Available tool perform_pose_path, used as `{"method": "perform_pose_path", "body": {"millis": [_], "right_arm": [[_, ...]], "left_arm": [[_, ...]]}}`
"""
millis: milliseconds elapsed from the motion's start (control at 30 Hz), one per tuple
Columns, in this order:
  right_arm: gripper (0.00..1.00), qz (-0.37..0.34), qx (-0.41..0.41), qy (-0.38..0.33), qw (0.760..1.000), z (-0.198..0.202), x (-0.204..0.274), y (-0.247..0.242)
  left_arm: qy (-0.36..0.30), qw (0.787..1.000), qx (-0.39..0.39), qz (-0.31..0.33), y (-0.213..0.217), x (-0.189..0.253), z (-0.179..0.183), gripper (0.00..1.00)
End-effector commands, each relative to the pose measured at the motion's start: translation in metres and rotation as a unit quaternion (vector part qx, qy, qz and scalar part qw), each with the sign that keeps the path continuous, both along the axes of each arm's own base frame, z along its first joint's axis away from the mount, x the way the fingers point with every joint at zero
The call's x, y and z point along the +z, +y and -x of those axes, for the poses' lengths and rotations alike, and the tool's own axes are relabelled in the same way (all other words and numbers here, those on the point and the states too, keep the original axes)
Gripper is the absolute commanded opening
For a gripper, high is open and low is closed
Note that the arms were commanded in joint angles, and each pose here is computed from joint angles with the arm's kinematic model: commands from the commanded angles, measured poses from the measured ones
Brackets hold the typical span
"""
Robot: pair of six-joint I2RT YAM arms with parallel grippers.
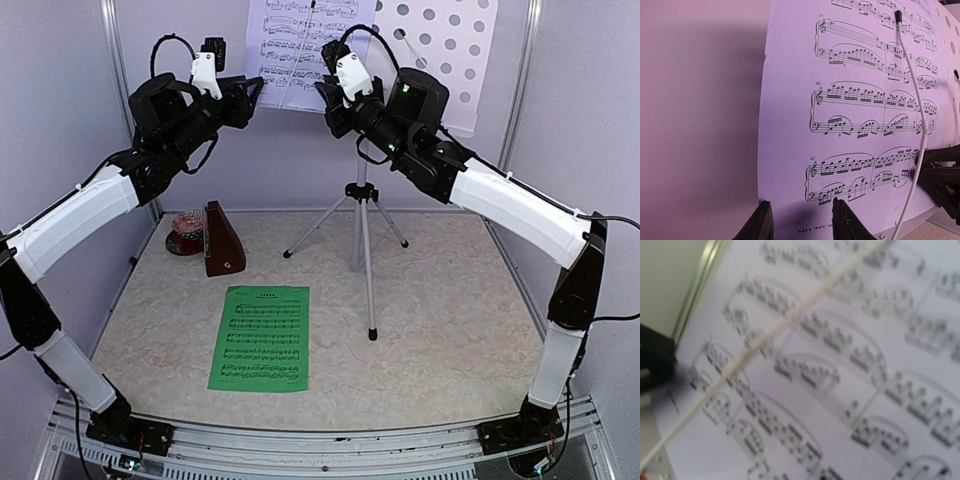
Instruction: Set up the instrument practice props
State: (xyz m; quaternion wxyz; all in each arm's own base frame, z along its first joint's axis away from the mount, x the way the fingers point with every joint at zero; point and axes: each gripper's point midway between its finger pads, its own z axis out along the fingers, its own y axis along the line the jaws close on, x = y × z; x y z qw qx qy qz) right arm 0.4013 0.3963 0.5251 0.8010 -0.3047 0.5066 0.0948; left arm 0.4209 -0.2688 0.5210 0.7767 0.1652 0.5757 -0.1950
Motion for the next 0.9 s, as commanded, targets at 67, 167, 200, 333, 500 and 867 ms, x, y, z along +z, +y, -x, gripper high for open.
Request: {"method": "perform_pose_path", "body": {"millis": [67, 167, 200, 333, 500, 867], "right_arm": [[0.27, -0.008, 0.04, -0.004, 0.999, 0.026, 0.014, -0.015], [0.39, -0.008, 0.106, 0.008, 0.994, 0.055, 0.013, -0.011], [0.42, -0.01, 0.12, 0.012, 0.993, 0.064, 0.013, -0.012], [0.54, -0.014, 0.151, 0.029, 0.988, 0.089, 0.003, -0.013], [0.62, -0.037, 0.183, 0.112, 0.976, 0.095, -0.027, -0.006], [0.6, -0.067, 0.23, 0.398, 0.886, 0.132, -0.234, 0.0]], "left_arm": [[0.01, 0.999, 0.024, 0.024, 0.028, 0.002, 0.016, 0.53], [0.027, 0.999, 0.031, 0.032, 0.041, -0.016, 0.029, 0.64], [0.034, 0.998, 0.034, 0.036, 0.046, -0.024, 0.033, 0.67], [0.084, 0.995, 0.016, 0.044, 0.053, -0.069, 0.052, 0.71], [0.168, 0.985, 0.005, 0.048, 0.056, -0.141, 0.066, 0.72], [0.356, 0.933, 0.027, 0.049, 0.077, -0.307, 0.101, 0.76]]}}
